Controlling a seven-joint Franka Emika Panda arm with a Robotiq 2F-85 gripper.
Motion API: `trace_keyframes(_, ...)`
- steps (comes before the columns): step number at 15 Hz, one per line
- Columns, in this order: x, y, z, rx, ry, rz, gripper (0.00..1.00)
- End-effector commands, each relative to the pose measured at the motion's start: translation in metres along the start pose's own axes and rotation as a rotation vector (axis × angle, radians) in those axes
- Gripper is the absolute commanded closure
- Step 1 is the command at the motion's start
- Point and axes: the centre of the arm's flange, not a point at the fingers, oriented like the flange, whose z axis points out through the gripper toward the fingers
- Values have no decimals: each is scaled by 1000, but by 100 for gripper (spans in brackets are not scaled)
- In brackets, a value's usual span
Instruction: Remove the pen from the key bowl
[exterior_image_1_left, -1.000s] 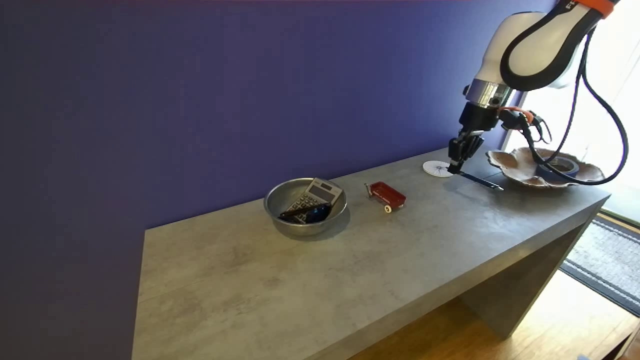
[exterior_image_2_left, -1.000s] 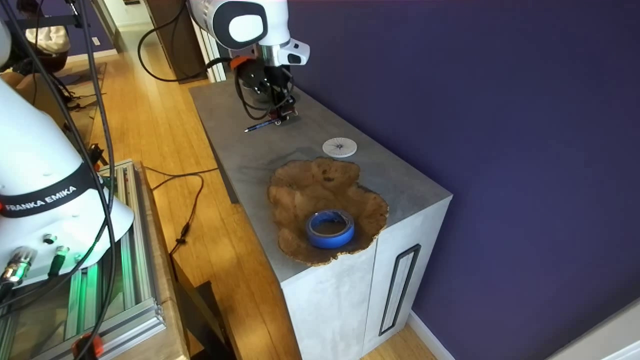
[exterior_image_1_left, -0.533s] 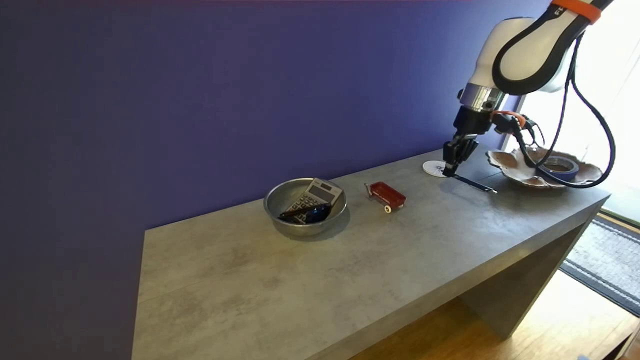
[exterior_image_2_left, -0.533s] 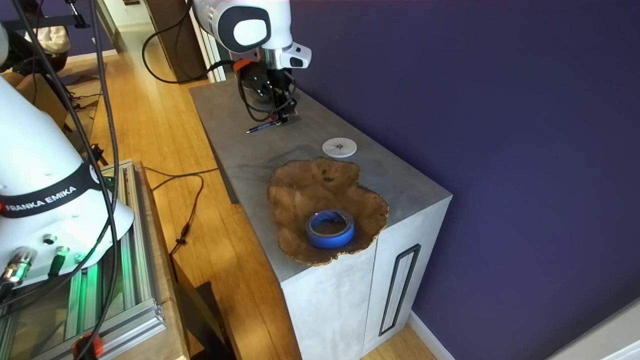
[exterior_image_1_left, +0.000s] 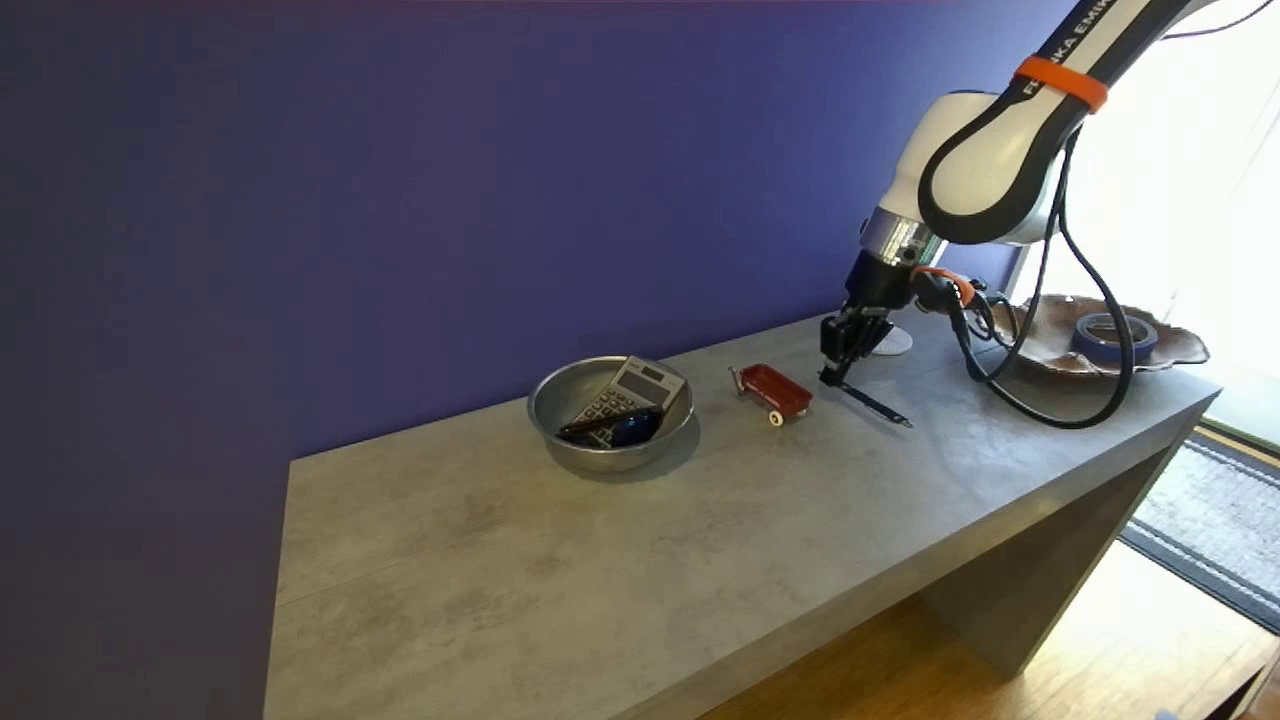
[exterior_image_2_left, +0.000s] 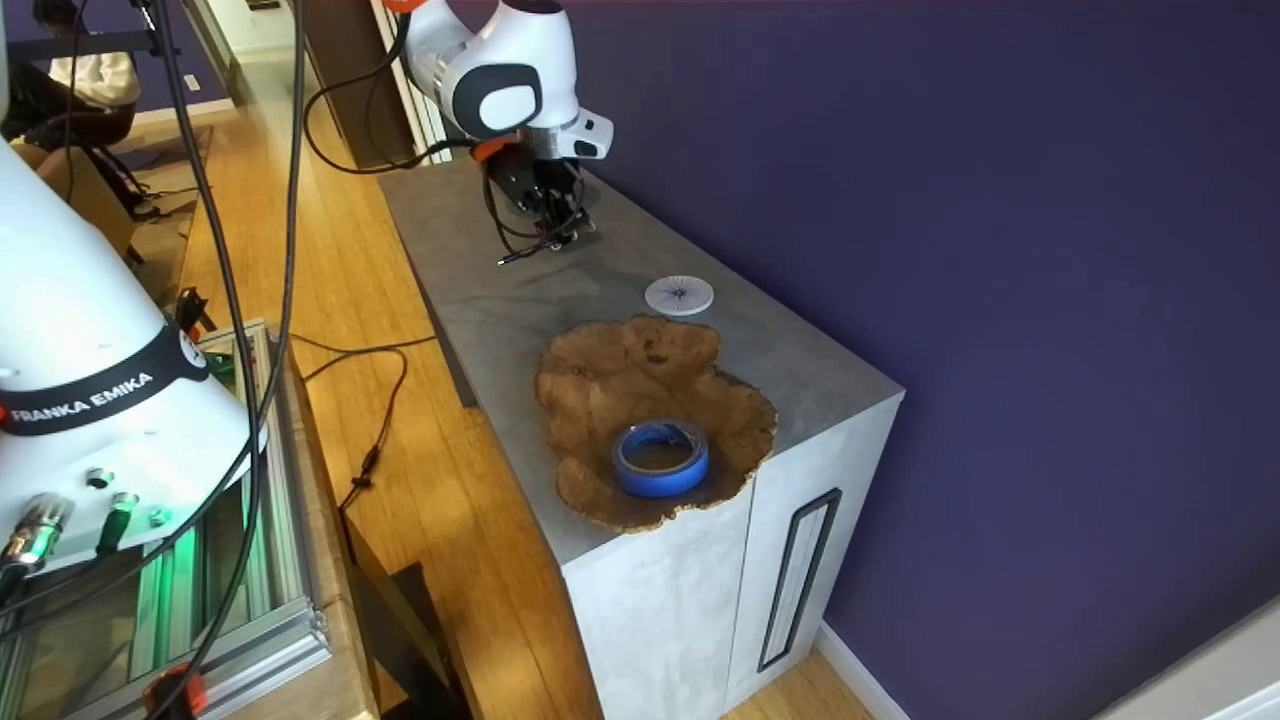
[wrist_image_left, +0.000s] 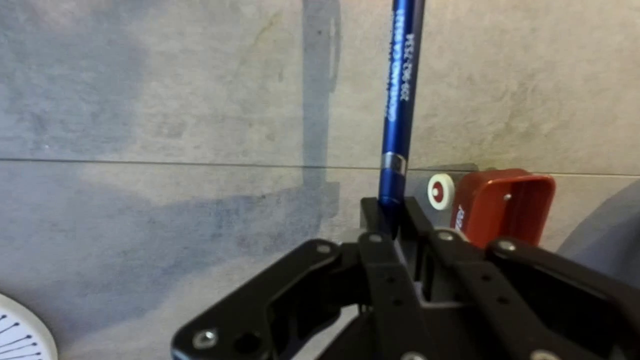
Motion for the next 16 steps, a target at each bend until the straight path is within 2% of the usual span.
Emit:
trace_keyframes(1,10,9,16,11,39,84,97)
trace_keyframes(5,10,25,20,14,63,143,96)
trace_keyframes(6,10,25,20,17,57,122,62)
trace_keyframes(7,9,27,19,14,56,105,61)
trace_keyframes(9,-2,30,2,10,62,69,49)
trace_keyframes(12,-47,46,-40,-28,90,44,28)
trace_keyframes(14,-74,59,-51,-32,139,2,14)
trace_keyframes(15,-29,45,-16,-24,100,47,33)
trace_keyframes(16,-41,50,-23,-32,116,34,25)
